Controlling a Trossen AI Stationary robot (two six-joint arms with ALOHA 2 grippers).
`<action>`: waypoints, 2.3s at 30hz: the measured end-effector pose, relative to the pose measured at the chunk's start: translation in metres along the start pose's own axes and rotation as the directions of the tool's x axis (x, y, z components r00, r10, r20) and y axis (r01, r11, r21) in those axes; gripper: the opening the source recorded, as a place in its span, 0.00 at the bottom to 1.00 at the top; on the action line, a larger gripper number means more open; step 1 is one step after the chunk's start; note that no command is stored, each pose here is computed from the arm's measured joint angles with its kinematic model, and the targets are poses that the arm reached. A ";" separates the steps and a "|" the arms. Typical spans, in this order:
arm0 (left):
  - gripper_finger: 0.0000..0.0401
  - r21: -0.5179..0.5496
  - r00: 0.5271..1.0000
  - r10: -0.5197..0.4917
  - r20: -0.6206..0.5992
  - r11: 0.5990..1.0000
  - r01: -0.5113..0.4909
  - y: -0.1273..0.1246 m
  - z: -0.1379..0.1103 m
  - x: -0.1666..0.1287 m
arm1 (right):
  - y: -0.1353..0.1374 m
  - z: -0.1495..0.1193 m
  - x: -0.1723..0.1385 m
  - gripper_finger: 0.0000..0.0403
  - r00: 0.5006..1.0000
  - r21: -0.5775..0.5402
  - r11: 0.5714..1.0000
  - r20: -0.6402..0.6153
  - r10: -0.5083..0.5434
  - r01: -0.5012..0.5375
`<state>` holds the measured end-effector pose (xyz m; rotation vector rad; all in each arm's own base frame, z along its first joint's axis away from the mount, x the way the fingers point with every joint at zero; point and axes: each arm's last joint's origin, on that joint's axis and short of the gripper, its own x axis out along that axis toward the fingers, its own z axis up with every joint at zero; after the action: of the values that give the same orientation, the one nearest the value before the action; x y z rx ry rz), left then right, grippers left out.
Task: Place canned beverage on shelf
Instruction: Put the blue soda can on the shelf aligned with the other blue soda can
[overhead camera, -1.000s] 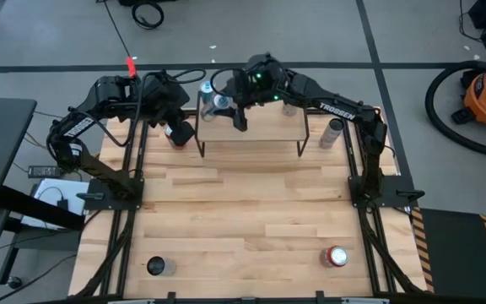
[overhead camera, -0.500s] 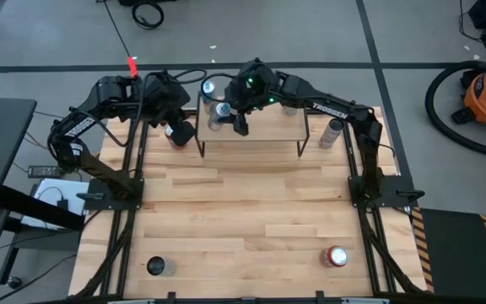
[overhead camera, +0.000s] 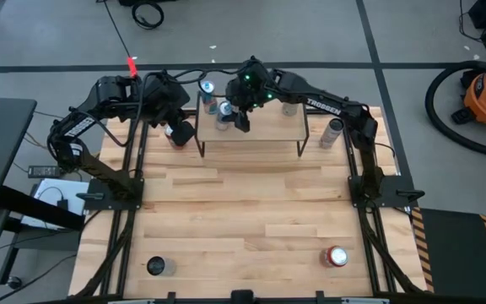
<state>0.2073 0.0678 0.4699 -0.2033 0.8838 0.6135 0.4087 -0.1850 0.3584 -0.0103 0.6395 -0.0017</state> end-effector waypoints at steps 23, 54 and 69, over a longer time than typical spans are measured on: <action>0.02 0.000 1.000 0.001 -0.003 1.000 -0.001 0.000 0.000 0.000 | 0.014 -0.001 0.006 0.63 0.995 -0.026 0.997 -0.073 -0.072 0.070; 0.02 -0.017 1.000 0.002 -0.011 1.000 -0.003 0.000 -0.001 0.000 | 0.014 0.000 0.004 0.73 0.997 -0.024 0.998 -0.061 -0.051 0.050; 0.02 -0.017 1.000 0.003 -0.013 1.000 -0.003 0.000 -0.001 0.000 | 0.013 0.000 0.004 0.77 0.995 -0.035 0.996 -0.068 -0.079 0.077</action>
<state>0.2064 0.0676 0.4691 -0.2213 0.8917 0.6231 0.4119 -0.1719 0.3556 -0.0666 0.7078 -0.0671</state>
